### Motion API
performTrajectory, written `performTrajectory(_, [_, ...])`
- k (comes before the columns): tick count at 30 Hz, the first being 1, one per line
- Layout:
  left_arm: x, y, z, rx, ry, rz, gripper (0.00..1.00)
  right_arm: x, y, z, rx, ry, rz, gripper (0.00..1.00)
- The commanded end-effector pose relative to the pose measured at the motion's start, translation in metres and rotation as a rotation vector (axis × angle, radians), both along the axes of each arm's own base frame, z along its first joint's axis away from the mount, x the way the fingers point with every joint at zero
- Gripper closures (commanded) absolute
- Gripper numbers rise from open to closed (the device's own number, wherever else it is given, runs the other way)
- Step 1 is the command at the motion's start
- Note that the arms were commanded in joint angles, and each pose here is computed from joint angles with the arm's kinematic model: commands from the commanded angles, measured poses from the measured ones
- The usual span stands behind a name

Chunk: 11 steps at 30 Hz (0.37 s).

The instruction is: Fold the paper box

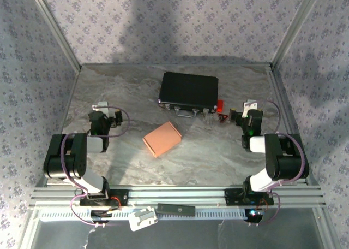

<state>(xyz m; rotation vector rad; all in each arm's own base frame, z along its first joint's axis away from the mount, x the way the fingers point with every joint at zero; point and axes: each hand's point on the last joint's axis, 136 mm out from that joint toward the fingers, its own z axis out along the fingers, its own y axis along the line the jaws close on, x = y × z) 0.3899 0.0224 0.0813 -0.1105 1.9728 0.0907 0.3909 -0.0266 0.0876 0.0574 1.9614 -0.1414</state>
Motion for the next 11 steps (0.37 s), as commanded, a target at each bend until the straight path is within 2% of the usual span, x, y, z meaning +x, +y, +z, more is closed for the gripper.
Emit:
performTrajectory(1, [0.0064, 0.0008, 0.009, -0.007, -0.024, 0.011, 0.0, -0.0007, 0.0019, -0.0033, 0.018, 0.014, 0.003, 0.01])
performTrajectory(11, [0.0064, 0.0006, 0.009, -0.007, -0.024, 0.01, 0.0, -0.0023, 0.0024, -0.0029, 0.01, 0.009, 0.0, 0.01])
